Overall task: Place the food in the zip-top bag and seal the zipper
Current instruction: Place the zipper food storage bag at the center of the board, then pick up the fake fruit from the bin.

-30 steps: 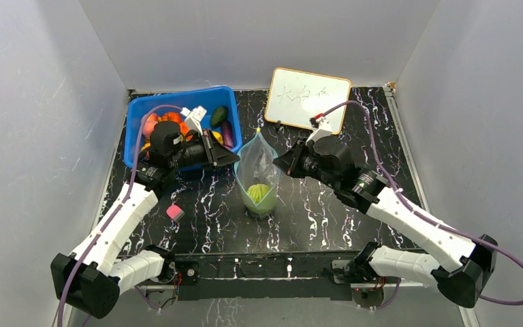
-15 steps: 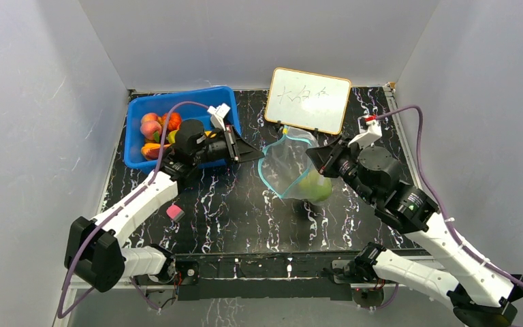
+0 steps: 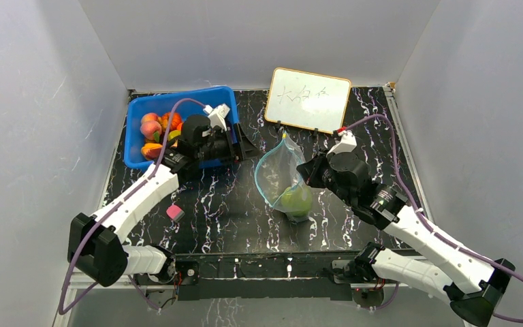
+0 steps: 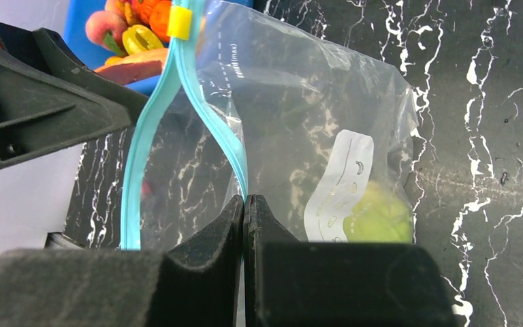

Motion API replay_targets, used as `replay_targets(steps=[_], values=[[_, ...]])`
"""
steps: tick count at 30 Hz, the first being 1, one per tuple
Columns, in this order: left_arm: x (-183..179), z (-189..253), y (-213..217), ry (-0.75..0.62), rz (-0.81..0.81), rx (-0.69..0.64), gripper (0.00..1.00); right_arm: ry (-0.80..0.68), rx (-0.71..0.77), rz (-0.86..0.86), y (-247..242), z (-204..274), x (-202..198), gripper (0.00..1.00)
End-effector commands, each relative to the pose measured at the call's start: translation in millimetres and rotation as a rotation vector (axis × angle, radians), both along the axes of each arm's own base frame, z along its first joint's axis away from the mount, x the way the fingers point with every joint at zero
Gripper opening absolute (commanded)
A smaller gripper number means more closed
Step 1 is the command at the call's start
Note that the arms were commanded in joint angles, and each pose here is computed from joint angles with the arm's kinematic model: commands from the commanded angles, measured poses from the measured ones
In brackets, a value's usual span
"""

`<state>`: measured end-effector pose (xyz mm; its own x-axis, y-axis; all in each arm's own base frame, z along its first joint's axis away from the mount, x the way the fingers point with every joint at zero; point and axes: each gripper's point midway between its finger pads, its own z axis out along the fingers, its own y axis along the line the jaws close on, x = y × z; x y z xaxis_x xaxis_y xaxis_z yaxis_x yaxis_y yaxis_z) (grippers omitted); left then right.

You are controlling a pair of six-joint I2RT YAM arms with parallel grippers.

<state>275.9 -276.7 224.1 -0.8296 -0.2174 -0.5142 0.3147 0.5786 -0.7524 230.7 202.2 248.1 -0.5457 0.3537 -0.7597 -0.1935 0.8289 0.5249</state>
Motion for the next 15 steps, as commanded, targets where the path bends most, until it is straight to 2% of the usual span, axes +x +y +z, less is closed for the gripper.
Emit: replay_targets(steps=[1,2,4,5,12,15], values=[[12.7,16.7,25.6,-0.102,0.067,0.172,0.75,-0.094,0.085,0.009,6.8,32.6,5.0,0.00],[16.5,18.4,31.8,-0.114,0.092,0.208,0.79,-0.094,0.087,0.014,8.1,32.7,5.0,0.00],[23.8,19.8,45.0,-0.136,0.138,0.285,0.94,-0.096,0.088,0.032,11.6,31.8,4.7,0.00],[27.8,20.6,52.0,-0.142,0.164,0.323,0.98,-0.098,0.088,0.039,13.1,31.7,4.7,0.00],[53.2,21.8,101.0,-0.174,0.325,0.557,0.98,-0.108,0.082,0.061,16.3,34.7,4.6,0.00],[66.2,21.2,127.8,-0.181,0.401,0.639,0.90,-0.114,0.083,0.072,17.5,36.7,3.7,0.00]])
